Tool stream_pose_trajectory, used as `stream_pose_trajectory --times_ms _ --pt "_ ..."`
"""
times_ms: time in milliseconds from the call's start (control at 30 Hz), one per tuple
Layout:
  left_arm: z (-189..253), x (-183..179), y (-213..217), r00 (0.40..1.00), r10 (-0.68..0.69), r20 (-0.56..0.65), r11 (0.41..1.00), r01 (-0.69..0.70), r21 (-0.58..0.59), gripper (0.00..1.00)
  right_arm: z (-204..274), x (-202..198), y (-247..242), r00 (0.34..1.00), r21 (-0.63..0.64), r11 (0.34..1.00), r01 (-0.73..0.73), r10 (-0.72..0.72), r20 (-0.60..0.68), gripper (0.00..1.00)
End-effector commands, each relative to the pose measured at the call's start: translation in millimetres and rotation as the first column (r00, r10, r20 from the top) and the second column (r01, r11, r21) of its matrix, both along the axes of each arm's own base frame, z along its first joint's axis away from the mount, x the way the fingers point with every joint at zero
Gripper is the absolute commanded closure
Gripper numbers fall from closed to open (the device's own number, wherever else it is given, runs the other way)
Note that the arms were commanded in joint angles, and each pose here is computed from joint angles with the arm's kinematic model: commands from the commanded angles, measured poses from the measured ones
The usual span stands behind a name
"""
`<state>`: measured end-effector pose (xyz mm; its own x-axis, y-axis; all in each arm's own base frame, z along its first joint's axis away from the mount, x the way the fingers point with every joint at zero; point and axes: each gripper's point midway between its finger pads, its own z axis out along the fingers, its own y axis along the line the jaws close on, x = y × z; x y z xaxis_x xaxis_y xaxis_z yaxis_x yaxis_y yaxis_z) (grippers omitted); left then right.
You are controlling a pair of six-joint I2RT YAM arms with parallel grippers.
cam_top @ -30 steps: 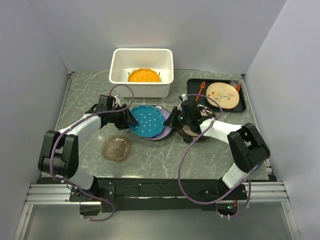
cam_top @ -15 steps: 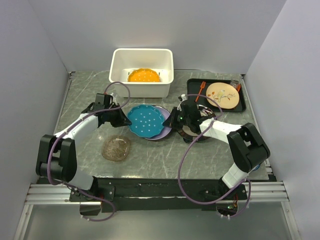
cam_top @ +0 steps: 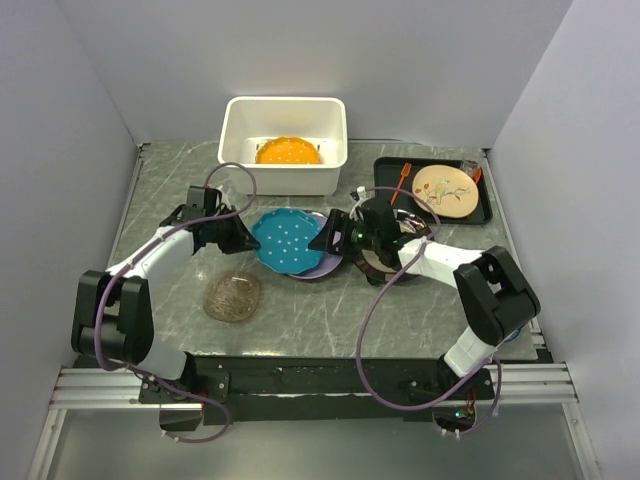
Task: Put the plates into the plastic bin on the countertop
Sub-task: Pick up the plate at the center of the board.
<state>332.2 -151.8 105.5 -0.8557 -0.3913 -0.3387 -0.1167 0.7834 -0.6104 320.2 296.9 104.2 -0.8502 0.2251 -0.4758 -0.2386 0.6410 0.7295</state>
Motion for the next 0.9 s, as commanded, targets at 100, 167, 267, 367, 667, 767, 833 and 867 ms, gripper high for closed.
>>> stream_pose_trajectory --times_ms 100,167,267,367,667,767,833,867 --pt "65.1 12.0 -17.6 0.979 -0.047 0.199 0.99 0.073 -0.122 0.99 41.8 -7.1 3.6 0.995 0.081 0.996 -0.024 0.016 0.099 0.09" --pt "71.9 13.1 -20.2 0.975 -0.039 0.218 0.986 0.073 -0.147 0.99 55.2 -10.1 4.0 0.992 0.117 0.993 -0.031 0.016 0.122 0.06" --pt "81.3 15.4 -20.3 0.97 -0.028 0.242 0.986 0.067 -0.155 0.99 70.5 -11.6 4.8 0.989 0.138 0.989 -0.045 0.024 0.148 0.02" --pt "91.0 18.2 -19.5 0.965 -0.021 0.26 0.986 0.063 -0.152 0.99 84.6 -4.7 7.6 0.986 0.124 0.991 -0.05 0.03 0.161 0.01" --pt "105.2 19.1 -16.5 0.955 -0.016 0.297 0.989 0.06 -0.139 0.99 97.4 -11.5 2.2 0.981 0.164 0.986 -0.034 0.002 0.195 0.0" --pt "105.8 20.0 -14.4 0.955 -0.006 0.297 0.99 0.047 -0.131 0.99 98.2 -12.3 -0.3 0.98 0.15 0.988 -0.027 -0.004 0.199 0.0" --pt "107.0 20.2 -13.4 0.954 0.003 0.298 0.99 0.039 -0.133 0.99 101.6 -13.4 -1.9 0.977 0.149 0.988 -0.026 -0.006 0.212 0.0" --pt "107.3 21.3 -13.0 0.954 0.005 0.3 0.99 0.037 -0.135 0.99 100.3 -14.5 -2.9 0.977 0.147 0.989 -0.025 -0.007 0.211 0.0"
